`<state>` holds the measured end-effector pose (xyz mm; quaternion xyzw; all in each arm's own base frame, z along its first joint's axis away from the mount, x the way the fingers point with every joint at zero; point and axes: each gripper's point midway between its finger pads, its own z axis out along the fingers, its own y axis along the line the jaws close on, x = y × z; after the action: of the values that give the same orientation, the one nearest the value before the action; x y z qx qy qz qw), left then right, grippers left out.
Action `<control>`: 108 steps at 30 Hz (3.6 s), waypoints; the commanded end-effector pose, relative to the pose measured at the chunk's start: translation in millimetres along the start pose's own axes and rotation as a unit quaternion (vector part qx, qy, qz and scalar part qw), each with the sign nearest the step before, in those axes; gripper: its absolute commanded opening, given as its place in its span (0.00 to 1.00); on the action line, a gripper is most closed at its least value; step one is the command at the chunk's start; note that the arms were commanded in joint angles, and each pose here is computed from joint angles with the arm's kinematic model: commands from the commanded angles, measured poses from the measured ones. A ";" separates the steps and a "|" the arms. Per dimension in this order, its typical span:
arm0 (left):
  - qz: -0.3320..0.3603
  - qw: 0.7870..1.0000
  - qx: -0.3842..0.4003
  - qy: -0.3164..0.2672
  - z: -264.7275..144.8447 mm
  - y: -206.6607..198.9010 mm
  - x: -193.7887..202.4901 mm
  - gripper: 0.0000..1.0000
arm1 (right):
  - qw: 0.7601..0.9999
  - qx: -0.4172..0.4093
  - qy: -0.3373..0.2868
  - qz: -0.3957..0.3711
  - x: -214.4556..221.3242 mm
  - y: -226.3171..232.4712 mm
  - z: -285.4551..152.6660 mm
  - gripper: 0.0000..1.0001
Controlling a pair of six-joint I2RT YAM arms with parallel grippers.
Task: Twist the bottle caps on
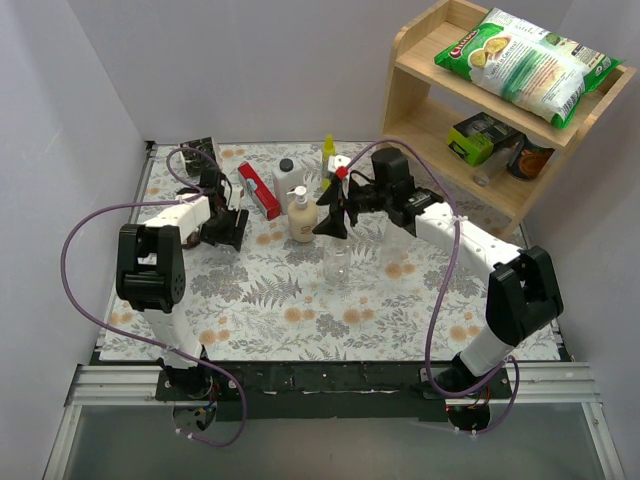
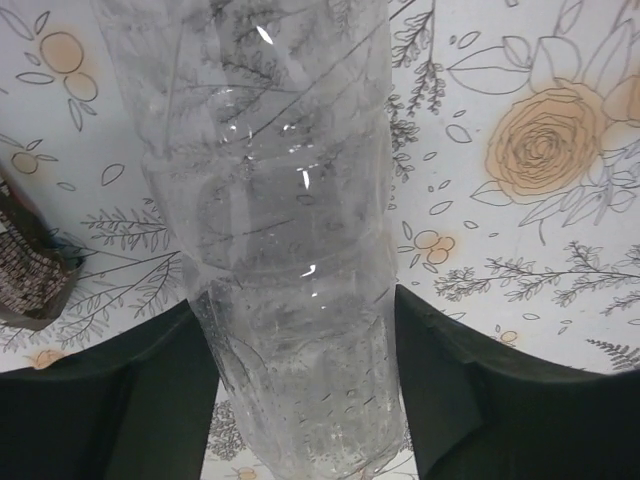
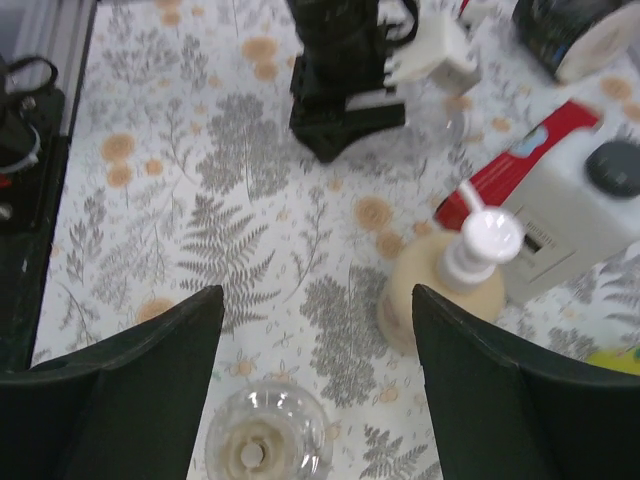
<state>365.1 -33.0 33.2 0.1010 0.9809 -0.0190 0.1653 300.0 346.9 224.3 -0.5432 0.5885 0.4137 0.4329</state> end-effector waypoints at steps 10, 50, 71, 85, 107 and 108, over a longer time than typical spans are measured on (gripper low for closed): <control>0.083 0.973 0.124 -0.177 -97.0 -47.7 7.0 0.51 | 0.986 0.001 -0.146 0.078 -145.7 -20.7 -6.2 0.85; 0.237 0.849 0.272 -0.386 -219.7 -126.4 -10.0 0.45 | 0.952 -0.083 -0.168 0.244 -146.7 -17.4 70.5 0.75; 0.260 0.936 0.118 -0.207 -124.9 -77.2 76.7 0.98 | 0.988 -0.108 -0.107 -0.019 -113.2 4.7 51.1 0.07; 0.232 0.961 0.143 -0.050 -82.5 -72.3 160.9 0.98 | 0.993 -0.087 -0.028 -0.072 -54.3 7.9 60.5 0.08; 0.230 0.963 0.137 -0.041 -74.3 -69.8 166.1 0.98 | 0.989 -0.102 -0.005 -0.103 -20.0 32.0 56.7 0.50; 0.231 0.962 0.137 -0.041 -74.0 -70.0 166.3 0.98 | 0.989 -0.102 -0.005 -0.104 -20.3 32.6 56.8 0.57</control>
<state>171.3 -64.2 48.9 0.3433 0.9132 -0.1194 0.1840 281.3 410.8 206.7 -0.6318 0.5081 0.4291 0.3982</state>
